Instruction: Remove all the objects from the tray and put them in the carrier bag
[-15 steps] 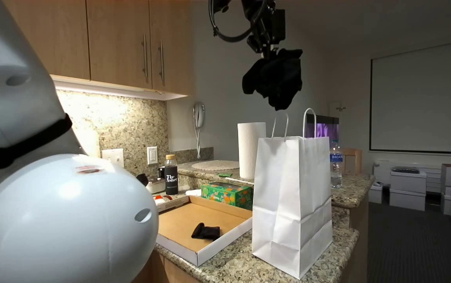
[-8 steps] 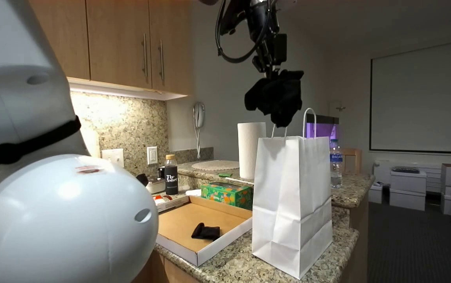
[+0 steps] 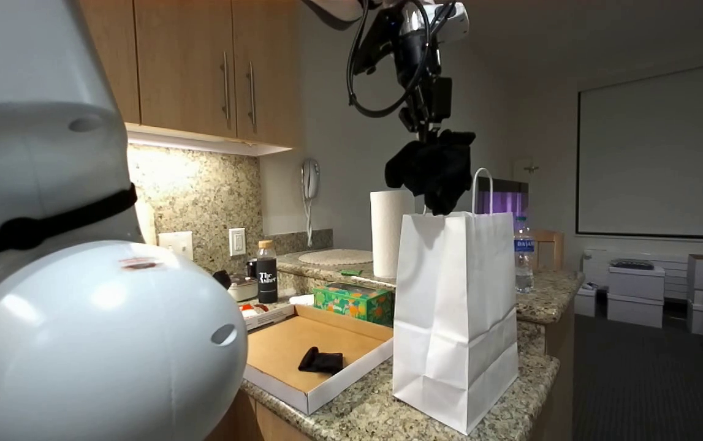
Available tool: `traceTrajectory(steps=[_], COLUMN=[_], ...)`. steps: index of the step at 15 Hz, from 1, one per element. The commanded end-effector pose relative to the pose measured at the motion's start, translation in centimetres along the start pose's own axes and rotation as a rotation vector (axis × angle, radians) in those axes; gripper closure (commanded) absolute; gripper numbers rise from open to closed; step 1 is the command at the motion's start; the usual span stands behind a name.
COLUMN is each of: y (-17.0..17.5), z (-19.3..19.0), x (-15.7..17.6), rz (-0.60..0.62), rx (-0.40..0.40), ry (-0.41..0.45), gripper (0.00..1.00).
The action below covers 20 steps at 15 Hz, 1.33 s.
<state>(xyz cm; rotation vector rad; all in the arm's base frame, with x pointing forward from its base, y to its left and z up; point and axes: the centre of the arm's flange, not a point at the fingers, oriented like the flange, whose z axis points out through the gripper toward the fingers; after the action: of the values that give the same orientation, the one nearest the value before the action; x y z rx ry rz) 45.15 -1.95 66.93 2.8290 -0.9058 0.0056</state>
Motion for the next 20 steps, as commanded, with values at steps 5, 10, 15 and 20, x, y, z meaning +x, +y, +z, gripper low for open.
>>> traceTrajectory(steps=[5, 10, 15, 20], y=[-2.6, -3.7, -5.0, -5.0], z=[-0.4, 0.5, 1.3, 1.0], x=[2.1, 4.2, 5.6, 5.6], rz=[0.082, 0.163, 0.213, 0.219], rx=[0.040, 0.048, 0.065, 0.085], ry=[-0.002, -0.002, 0.011, 0.019], gripper=[0.92, 0.92, 0.60, 0.27])
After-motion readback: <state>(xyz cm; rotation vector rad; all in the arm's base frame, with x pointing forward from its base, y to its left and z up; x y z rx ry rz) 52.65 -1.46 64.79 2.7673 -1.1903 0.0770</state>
